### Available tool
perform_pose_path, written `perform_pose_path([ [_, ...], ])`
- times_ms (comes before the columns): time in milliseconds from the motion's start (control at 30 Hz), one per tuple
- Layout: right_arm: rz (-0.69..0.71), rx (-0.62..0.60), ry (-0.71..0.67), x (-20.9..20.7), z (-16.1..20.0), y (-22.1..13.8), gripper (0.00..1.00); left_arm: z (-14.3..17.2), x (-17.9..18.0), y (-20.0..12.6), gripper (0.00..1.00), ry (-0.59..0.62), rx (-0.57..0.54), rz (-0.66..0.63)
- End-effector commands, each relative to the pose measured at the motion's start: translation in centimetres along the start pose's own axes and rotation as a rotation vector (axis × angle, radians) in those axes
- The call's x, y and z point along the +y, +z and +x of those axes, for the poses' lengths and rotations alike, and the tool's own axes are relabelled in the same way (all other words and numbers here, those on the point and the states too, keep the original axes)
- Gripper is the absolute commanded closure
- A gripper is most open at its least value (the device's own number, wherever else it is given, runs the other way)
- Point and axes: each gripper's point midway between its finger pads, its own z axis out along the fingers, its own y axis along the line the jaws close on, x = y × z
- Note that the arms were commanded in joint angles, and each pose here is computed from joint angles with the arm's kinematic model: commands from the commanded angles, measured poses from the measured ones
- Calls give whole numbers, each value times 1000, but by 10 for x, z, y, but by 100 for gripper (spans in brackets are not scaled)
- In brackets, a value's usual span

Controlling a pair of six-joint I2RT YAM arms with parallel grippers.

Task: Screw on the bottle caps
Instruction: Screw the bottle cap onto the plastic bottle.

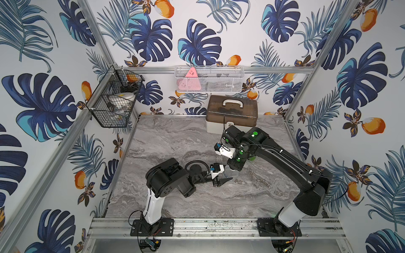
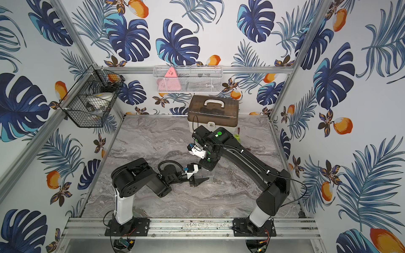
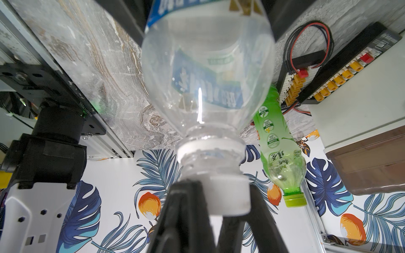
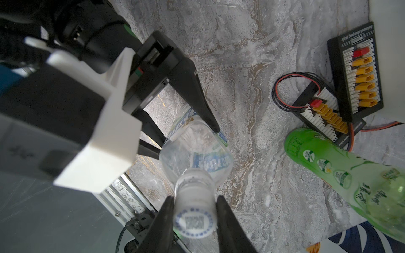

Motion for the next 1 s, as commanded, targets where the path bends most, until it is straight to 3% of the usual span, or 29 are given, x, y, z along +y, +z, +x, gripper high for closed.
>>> perform_pose_path([
  [0, -14, -7, 12, 2, -3, 1, 67, 10, -9, 0, 33, -18, 38, 42],
  [333, -11, -11, 21, 1, -2, -1, 63, 10, -8, 0, 33, -15, 37, 39],
  [700, 12, -46, 47, -2, -5, -13, 51, 12, -8, -1, 33, -20, 44, 37],
  [867, -27, -145, 72, 3, -14, -33, 50, 12, -9, -1, 33, -21, 43, 38],
  [967, -17, -128, 88, -2, -7, -32, 53, 12, -8, -1, 34, -21, 43, 38],
])
